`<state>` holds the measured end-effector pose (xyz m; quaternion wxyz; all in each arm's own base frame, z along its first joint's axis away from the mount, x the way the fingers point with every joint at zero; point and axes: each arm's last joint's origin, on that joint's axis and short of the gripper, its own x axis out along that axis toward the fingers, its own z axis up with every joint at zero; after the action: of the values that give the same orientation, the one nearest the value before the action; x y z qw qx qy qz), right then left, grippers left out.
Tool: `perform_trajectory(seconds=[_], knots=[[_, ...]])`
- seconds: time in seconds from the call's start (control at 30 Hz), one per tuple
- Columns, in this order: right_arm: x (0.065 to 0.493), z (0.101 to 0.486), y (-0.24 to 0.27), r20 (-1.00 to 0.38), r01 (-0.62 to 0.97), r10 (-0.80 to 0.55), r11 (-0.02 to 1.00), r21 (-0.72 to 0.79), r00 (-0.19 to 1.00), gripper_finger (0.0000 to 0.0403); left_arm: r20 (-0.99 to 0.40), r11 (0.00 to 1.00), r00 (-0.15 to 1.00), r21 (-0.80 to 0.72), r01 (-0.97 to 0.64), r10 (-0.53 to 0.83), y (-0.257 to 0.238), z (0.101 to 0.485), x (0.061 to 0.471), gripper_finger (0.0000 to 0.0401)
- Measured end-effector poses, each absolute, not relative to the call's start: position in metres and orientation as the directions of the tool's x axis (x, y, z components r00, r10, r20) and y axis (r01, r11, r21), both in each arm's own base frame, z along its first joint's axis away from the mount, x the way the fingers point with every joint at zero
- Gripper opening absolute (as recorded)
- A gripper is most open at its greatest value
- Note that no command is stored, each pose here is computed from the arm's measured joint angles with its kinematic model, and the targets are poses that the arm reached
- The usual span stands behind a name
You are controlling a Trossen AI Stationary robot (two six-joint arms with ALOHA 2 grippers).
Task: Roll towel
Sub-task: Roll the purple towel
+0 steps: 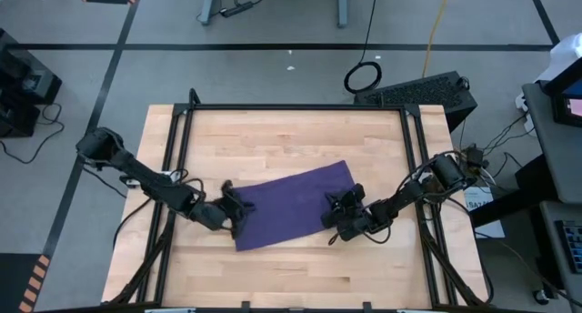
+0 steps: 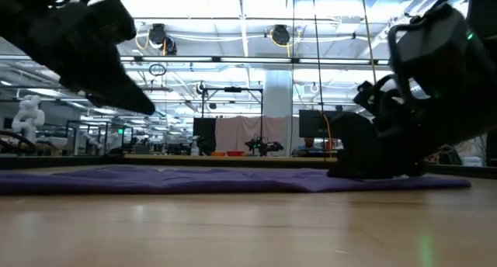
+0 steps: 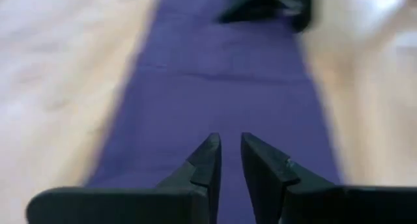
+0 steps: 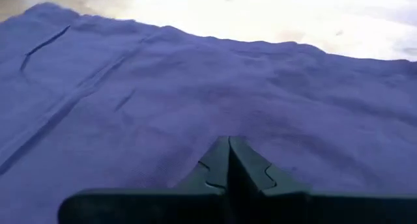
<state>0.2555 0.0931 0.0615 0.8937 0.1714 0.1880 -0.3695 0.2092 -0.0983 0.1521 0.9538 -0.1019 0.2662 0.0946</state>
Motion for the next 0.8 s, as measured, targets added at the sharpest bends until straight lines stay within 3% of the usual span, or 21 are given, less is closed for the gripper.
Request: perform_trajectory(seconds=[0.13, 0.3, 0.53, 0.7, 0.8], knots=[[0.257, 0.078, 0.098, -0.439, 0.689, -0.573, 0.706, 0.165, 0.692, 0.0000, -0.562, 0.973, 0.825, -0.153, -0.175, 0.060, -0.110, 0.134, 0.214, 0.0067], [0.258, 0.095, 0.105, -0.434, 0.614, -0.513, 0.779, 0.127, 0.741, 0.0000, -0.698, 0.975, 0.716, -0.169, -0.147, -0.013, -0.122, 0.100, 0.209, 0.0067], [0.247, 0.081, 0.116, -0.548, 0.596, -0.423, 0.783, 0.179, 0.721, 0.0000, -0.762, 0.981, 0.648, -0.117, -0.158, 0.014, -0.127, 0.088, 0.199, 0.0067], [0.249, 0.079, 0.138, -0.535, 0.565, -0.361, 0.775, 0.283, 0.764, 0.0000, -0.800, 0.996, 0.598, -0.007, -0.087, 0.046, -0.120, 0.096, 0.189, 0.0067], [0.255, 0.087, 0.153, -0.515, 0.529, -0.324, 0.785, 0.322, 0.794, 0.0000, -0.811, 0.988, 0.566, 0.096, -0.119, 0.147, -0.109, 0.104, 0.180, 0.0067]])
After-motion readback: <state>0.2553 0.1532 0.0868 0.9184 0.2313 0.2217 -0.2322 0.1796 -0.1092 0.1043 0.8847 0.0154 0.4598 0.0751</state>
